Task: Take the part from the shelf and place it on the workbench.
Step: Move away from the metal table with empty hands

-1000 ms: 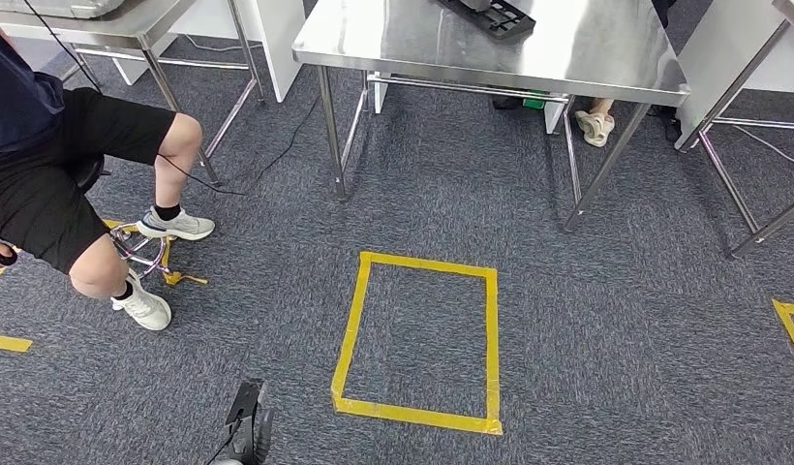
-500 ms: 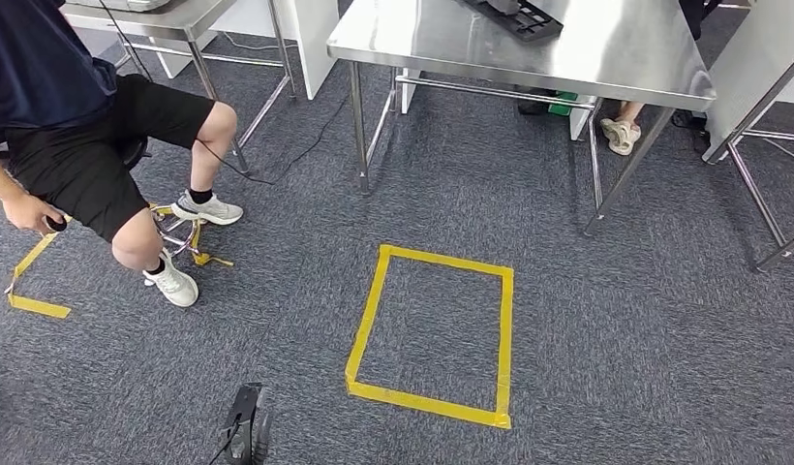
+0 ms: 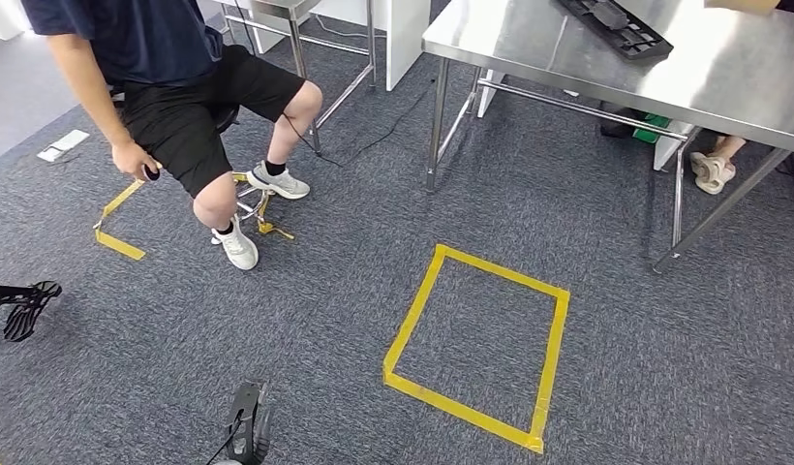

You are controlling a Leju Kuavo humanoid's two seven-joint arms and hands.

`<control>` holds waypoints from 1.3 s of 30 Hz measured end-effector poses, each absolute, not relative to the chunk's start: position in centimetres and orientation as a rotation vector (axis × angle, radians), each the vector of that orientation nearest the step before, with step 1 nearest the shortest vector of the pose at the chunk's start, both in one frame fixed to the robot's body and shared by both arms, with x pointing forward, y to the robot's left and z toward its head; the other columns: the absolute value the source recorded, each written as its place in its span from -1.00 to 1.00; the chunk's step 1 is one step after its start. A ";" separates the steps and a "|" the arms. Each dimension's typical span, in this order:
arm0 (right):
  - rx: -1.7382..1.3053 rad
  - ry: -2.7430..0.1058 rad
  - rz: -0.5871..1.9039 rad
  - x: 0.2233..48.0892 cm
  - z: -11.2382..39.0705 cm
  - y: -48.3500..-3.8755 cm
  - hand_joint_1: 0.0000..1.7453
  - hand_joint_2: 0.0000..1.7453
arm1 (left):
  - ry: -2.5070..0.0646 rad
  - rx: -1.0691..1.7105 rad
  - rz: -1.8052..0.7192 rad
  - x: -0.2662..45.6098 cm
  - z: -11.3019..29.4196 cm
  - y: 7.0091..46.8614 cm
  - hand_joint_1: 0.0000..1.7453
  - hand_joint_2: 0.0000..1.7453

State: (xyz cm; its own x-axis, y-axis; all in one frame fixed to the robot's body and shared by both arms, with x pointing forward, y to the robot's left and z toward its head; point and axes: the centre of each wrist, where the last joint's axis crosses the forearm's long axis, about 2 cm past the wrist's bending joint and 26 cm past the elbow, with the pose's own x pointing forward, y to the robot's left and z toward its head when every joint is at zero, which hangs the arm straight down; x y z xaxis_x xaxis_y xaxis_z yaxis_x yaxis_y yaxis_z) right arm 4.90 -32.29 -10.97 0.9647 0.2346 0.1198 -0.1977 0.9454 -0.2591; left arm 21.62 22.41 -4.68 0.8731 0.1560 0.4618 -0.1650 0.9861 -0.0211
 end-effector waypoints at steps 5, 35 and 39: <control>-0.247 -0.154 0.222 5.1 -11.0 -32.2 -1.00 1.00 | -0.479 0.022 0.174 21.5 -4.7 22.6 -1.00 -1.00; -0.234 -0.149 0.251 5.4 -10.9 -32.2 -1.00 1.00 | -0.482 0.040 0.190 20.9 -5.1 23.2 -1.00 -1.00; -0.232 -0.145 0.251 5.0 -11.0 -32.2 -1.00 1.00 | -0.484 0.038 0.193 20.9 -5.1 23.1 -1.00 -1.00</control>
